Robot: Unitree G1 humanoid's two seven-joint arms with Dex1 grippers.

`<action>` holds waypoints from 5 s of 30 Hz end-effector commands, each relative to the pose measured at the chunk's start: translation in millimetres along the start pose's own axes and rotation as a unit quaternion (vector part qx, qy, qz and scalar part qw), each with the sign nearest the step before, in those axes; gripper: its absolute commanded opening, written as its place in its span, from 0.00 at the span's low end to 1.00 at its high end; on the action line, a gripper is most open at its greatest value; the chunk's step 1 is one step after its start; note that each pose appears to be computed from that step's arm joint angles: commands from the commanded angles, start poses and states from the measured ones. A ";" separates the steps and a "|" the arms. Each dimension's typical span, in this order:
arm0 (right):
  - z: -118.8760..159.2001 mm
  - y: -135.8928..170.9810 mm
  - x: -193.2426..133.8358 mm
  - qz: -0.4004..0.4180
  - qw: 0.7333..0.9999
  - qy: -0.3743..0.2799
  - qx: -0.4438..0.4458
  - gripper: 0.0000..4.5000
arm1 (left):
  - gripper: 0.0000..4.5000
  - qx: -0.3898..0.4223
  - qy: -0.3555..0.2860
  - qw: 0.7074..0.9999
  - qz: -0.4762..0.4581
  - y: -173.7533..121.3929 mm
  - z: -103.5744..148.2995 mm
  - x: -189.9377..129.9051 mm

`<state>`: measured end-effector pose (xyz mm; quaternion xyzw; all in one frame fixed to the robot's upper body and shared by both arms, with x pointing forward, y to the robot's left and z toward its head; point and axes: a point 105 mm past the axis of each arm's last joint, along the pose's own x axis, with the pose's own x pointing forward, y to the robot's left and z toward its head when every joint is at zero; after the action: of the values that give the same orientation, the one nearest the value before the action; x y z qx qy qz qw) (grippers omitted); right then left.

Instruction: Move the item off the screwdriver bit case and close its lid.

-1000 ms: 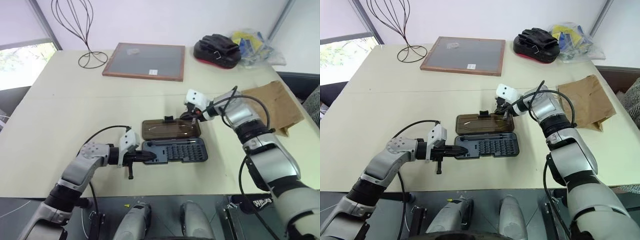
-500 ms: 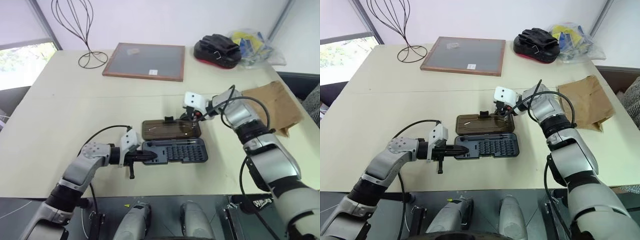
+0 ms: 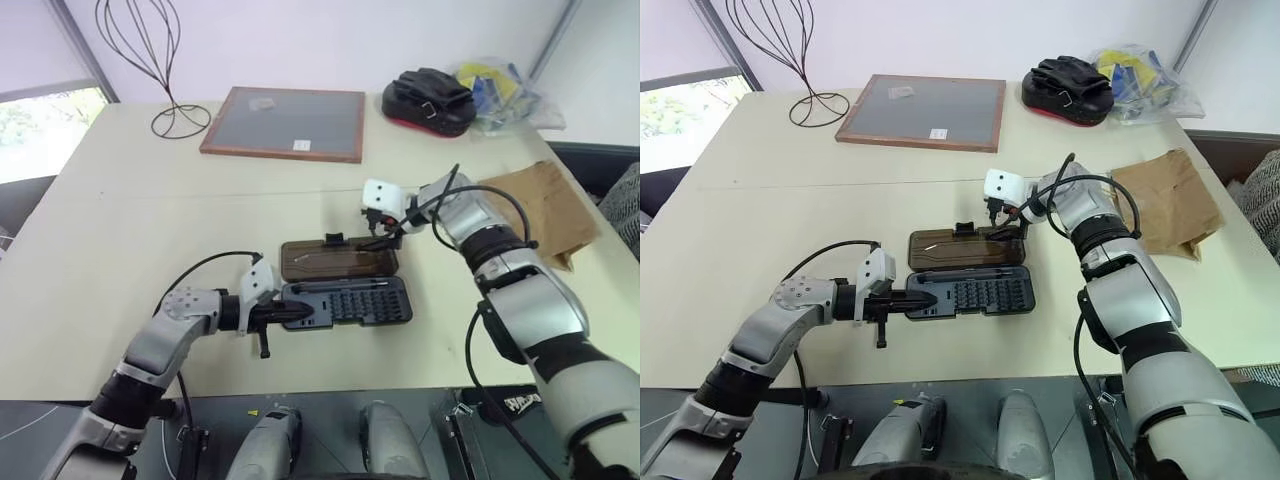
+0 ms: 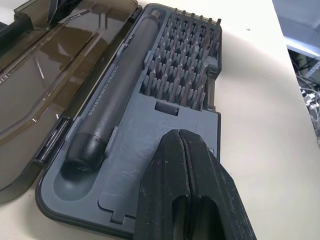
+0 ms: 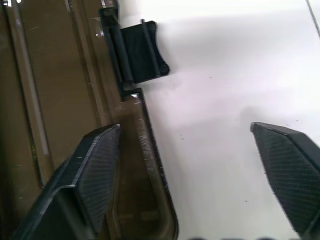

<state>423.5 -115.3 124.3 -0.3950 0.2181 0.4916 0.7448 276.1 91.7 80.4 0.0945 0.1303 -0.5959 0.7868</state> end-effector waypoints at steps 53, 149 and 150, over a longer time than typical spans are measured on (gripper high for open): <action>52.3 43.3 -55.0 -0.111 0.955 -0.014 -0.274 0.01 | 0.00 -0.042 -0.164 0.974 0.148 75.2 85.2 -29.2; -24.7 83.7 -134.5 -0.140 0.989 0.021 0.041 0.01 | 0.00 -0.009 -0.095 0.995 0.041 66.3 90.5 -15.5; -21.7 87.4 -134.7 -0.132 0.990 0.015 0.044 0.01 | 0.00 -0.010 -0.094 0.995 0.041 70.1 89.9 -12.3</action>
<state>294.1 -196.4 159.6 -0.3947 0.2220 0.3681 0.8121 343.9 96.0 163.0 0.0239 0.0727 -0.5655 0.8212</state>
